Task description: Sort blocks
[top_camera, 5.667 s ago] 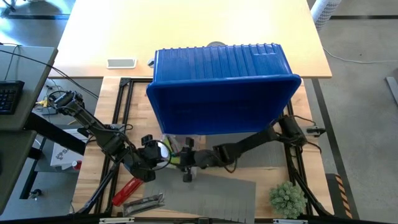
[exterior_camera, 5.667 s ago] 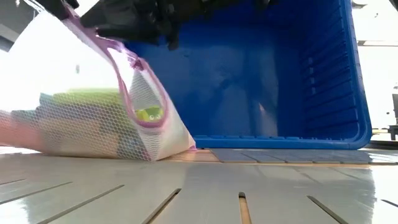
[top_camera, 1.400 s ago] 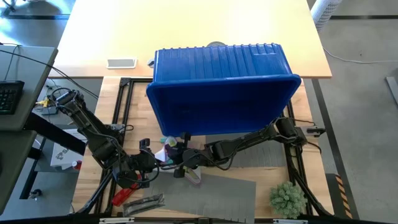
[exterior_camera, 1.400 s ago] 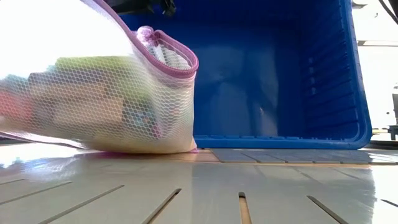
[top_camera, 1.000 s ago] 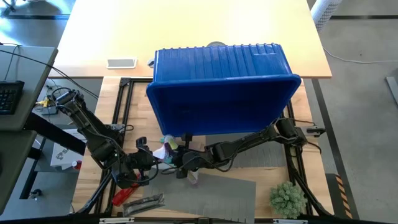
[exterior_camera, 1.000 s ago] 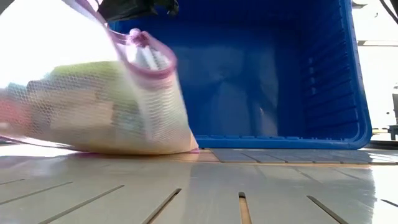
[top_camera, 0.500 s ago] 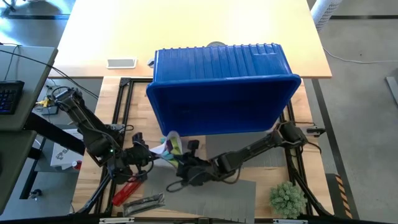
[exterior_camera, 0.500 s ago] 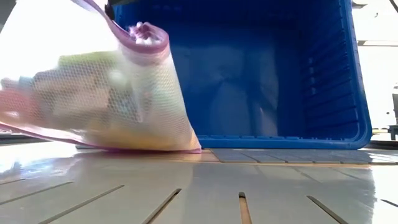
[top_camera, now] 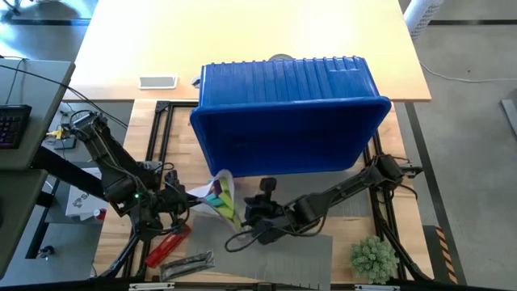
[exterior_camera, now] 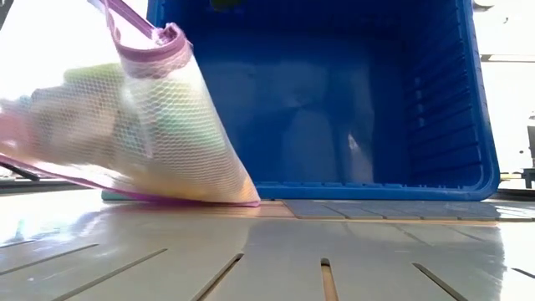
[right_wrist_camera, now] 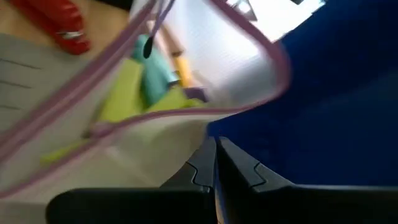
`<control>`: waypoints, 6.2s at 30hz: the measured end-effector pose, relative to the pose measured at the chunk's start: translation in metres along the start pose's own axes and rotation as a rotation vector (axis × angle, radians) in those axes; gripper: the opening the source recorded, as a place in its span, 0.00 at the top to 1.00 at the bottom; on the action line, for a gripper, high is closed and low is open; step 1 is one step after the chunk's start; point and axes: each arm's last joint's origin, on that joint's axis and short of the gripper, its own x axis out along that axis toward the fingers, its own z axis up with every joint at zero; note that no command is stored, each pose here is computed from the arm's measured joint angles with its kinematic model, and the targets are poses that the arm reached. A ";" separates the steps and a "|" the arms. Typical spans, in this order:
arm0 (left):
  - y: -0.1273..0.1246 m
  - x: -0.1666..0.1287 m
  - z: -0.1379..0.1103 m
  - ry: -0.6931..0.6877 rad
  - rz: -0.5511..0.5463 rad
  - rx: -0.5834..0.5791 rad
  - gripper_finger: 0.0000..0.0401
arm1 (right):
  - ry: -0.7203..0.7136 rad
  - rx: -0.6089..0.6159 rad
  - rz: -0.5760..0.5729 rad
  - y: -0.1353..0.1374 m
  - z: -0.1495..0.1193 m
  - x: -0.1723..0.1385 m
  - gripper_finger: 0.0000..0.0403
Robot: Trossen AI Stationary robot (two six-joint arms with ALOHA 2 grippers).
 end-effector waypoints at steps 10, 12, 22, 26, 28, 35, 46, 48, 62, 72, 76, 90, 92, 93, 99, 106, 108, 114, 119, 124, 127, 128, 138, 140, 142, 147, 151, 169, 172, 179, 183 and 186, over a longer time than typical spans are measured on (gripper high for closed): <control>0.000 0.000 0.000 -0.008 0.003 -0.001 1.00 | -0.053 0.289 0.177 0.023 0.006 -0.014 0.80; 0.000 0.000 0.000 -0.009 0.002 -0.003 1.00 | -0.055 0.332 0.186 0.027 0.005 -0.014 0.71; -0.001 0.000 0.000 -0.004 -0.005 -0.007 1.00 | 0.027 0.398 0.106 0.044 -0.016 0.040 0.40; -0.001 0.000 0.000 0.007 -0.014 -0.007 1.00 | 0.093 0.401 0.039 0.027 -0.023 0.057 0.42; -0.002 0.000 -0.001 0.021 -0.025 -0.006 1.00 | 0.152 0.380 0.005 0.016 -0.029 0.066 0.47; -0.006 -0.007 -0.006 0.025 -0.062 0.008 1.00 | 0.297 0.272 -0.011 -0.010 -0.043 0.083 0.93; -0.016 -0.013 -0.016 0.028 -0.096 0.001 1.00 | 0.289 0.447 0.195 -0.100 0.000 0.036 0.99; -0.018 -0.011 -0.016 0.019 -0.090 0.001 1.00 | 0.294 0.486 0.169 -0.118 -0.001 0.043 1.00; -0.016 -0.002 -0.026 0.004 0.052 0.016 1.00 | 0.304 0.492 0.020 -0.150 -0.020 0.107 0.93; 0.001 -0.004 -0.031 0.027 0.175 -0.051 1.00 | 0.314 0.460 -0.012 -0.190 -0.032 0.124 0.66; 0.005 -0.005 -0.032 0.040 0.210 -0.072 1.00 | 0.259 0.449 0.081 -0.201 -0.025 0.114 0.57; 0.015 -0.007 -0.034 0.039 0.286 -0.148 1.00 | -0.050 0.308 0.489 -0.169 0.020 0.067 0.43; 0.015 -0.007 -0.034 0.037 0.285 -0.149 1.00 | -0.081 0.243 0.505 -0.151 0.025 0.061 0.43; 0.015 -0.007 -0.034 0.036 0.283 -0.151 1.00 | -0.094 0.205 0.509 -0.143 0.027 0.056 0.43; 0.014 -0.008 -0.033 0.036 0.269 -0.145 1.00 | -0.167 -0.070 0.561 -0.089 0.036 0.024 0.43; 0.012 -0.008 -0.032 0.023 0.255 -0.158 1.00 | -0.132 -0.290 0.709 -0.006 0.020 0.027 0.43; 0.012 -0.008 -0.032 0.021 0.247 -0.168 1.00 | -0.164 -0.337 0.728 0.019 0.017 0.028 0.43; 0.014 -0.010 -0.030 0.028 0.233 -0.187 1.00 | -0.239 -0.524 0.594 0.067 0.007 0.037 0.43; 0.014 -0.010 -0.030 0.044 0.232 -0.189 1.00 | -0.149 -0.545 0.463 0.063 -0.003 0.064 0.43; 0.013 -0.010 -0.030 0.044 0.227 -0.191 1.00 | -0.036 -0.493 0.430 0.043 -0.013 0.088 0.48; 0.011 -0.010 -0.031 0.071 0.208 -0.183 1.00 | 0.039 -0.435 0.417 0.030 -0.019 0.102 0.64; 0.011 -0.010 -0.031 0.082 0.204 -0.178 1.00 | 0.048 -0.416 0.412 0.025 -0.019 0.103 0.72; 0.009 -0.020 -0.035 0.100 0.135 -0.090 1.00 | 0.085 -0.206 0.341 -0.036 0.027 0.083 0.99; 0.010 -0.023 -0.035 0.093 0.120 -0.074 1.00 | 0.096 -0.115 0.319 -0.060 0.037 0.080 0.99; 0.012 -0.025 -0.034 0.065 0.113 -0.062 1.00 | 0.111 -0.038 0.288 -0.086 0.041 0.086 1.00; 0.018 -0.026 -0.035 0.051 0.148 -0.034 1.00 | 0.113 0.103 0.304 -0.125 0.032 0.117 1.00; 0.021 -0.026 -0.035 0.050 0.166 -0.023 1.00 | 0.136 0.170 0.284 -0.132 0.012 0.145 1.00; 0.029 -0.030 -0.041 0.157 0.235 -0.065 1.00 | 0.096 0.101 0.238 -0.130 -0.004 0.167 0.94; 0.029 -0.032 -0.043 0.152 0.224 -0.059 1.00 | 0.061 0.074 0.267 -0.131 0.003 0.163 0.85; 0.028 -0.034 -0.044 0.131 0.211 -0.045 1.00 | -0.268 0.008 0.417 -0.109 0.040 0.142 0.72; 0.028 -0.034 -0.044 0.128 0.210 -0.044 1.00 | -0.424 0.058 0.426 -0.099 0.049 0.142 0.72; 0.028 -0.034 -0.044 0.126 0.210 -0.044 1.00 | -0.489 0.101 0.443 -0.088 0.048 0.156 0.72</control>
